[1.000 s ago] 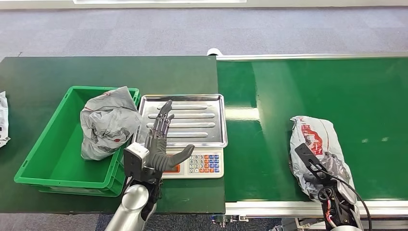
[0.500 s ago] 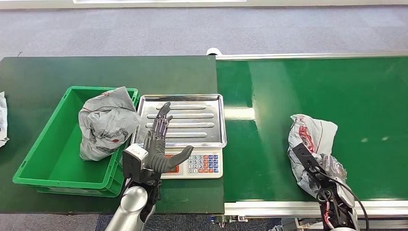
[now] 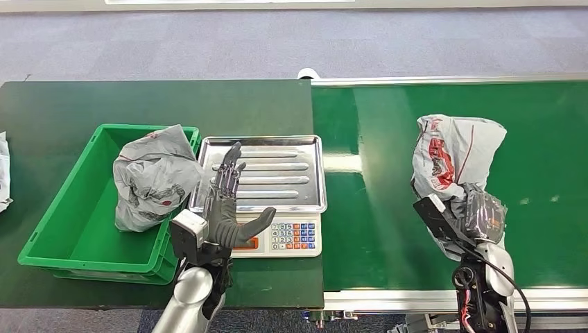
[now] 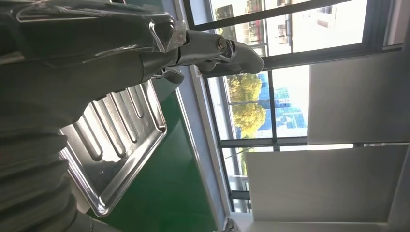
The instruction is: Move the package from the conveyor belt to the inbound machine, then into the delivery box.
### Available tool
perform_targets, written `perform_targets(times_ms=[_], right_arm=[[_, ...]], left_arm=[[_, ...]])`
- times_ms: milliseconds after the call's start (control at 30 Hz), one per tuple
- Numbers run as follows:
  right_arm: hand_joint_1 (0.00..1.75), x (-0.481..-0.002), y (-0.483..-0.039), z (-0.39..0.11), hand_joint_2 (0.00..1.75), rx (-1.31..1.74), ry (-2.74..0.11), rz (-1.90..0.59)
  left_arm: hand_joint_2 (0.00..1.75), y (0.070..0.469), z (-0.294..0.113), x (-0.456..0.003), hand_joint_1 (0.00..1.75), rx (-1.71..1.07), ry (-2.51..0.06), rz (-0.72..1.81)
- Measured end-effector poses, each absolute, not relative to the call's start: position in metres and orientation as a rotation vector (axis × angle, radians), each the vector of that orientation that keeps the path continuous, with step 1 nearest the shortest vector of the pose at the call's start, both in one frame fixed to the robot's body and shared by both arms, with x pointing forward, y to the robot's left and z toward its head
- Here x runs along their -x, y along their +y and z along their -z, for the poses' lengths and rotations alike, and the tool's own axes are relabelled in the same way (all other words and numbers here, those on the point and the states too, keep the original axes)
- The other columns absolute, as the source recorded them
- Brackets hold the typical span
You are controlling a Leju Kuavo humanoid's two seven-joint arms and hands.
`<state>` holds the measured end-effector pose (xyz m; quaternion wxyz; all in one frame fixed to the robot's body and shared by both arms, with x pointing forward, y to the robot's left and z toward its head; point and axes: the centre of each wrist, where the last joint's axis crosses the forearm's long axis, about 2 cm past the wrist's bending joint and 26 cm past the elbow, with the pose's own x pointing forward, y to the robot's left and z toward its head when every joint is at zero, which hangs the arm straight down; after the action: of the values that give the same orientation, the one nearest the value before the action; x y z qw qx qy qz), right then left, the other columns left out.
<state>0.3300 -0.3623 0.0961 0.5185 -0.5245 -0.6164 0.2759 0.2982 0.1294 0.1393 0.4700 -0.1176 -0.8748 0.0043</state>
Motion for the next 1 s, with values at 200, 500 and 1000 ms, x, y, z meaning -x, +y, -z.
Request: perform_targets(times_ms=[200,500,1000], right_arm=[[1.75,-0.331,-0.355,-0.118,1.75,1.332,-1.626,-0.680],[1.75,-0.353,-0.316,-0.166,1.75,1.332,-1.890,-0.926],[1.74,-0.411,-0.239,-0.195,1.75,1.054,-1.985,-1.608]], left_arm=[[1.75,0.129,-0.140,-0.298,0.00,0.295,-2.155,-0.028],[1.75,0.128,-0.141,-0.299,0.00,0.304,-2.177,-0.055],[1.75,0.119,-0.146,-0.314,0.00,0.353,-2.196,-0.053]])
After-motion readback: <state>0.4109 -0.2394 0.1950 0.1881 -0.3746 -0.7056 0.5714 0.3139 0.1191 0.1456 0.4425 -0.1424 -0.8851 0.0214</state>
